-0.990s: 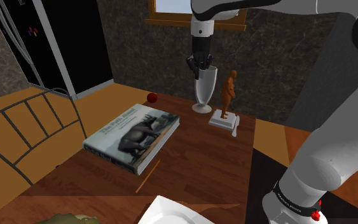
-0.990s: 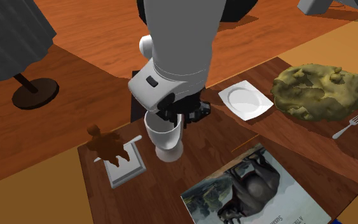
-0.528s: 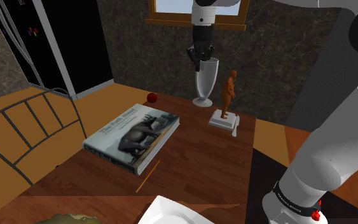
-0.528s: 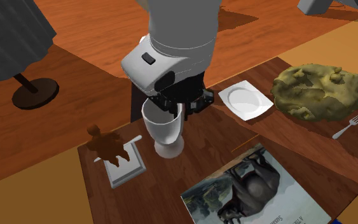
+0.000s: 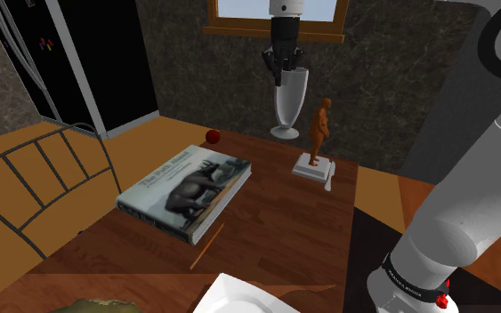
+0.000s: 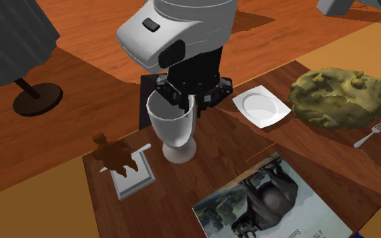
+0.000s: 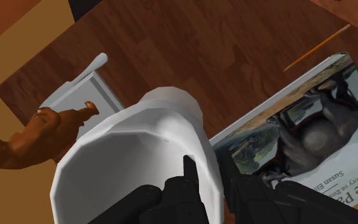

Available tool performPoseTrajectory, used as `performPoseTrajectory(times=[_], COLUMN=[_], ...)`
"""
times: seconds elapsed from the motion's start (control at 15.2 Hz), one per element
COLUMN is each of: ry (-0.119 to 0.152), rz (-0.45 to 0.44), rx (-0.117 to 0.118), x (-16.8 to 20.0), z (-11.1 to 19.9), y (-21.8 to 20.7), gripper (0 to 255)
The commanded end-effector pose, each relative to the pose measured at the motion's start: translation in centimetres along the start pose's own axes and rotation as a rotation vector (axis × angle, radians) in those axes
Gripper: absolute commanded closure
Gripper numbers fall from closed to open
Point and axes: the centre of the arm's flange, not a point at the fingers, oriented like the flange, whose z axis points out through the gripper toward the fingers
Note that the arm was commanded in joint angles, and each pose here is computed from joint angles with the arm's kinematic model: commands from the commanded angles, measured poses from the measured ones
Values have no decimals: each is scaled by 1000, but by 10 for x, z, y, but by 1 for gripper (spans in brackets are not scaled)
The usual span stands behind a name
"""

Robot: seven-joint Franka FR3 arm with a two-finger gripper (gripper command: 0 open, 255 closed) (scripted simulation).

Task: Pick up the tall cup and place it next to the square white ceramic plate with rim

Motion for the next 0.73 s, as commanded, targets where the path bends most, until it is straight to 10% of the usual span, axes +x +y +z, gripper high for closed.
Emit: performPoseTrajectory(times=[0.0, 0.66], ry=[1, 1], rz=[0, 0], rx=[0, 0], x=[-1, -52], z=[-11, -31], y=[1, -42], gripper=[255, 255])
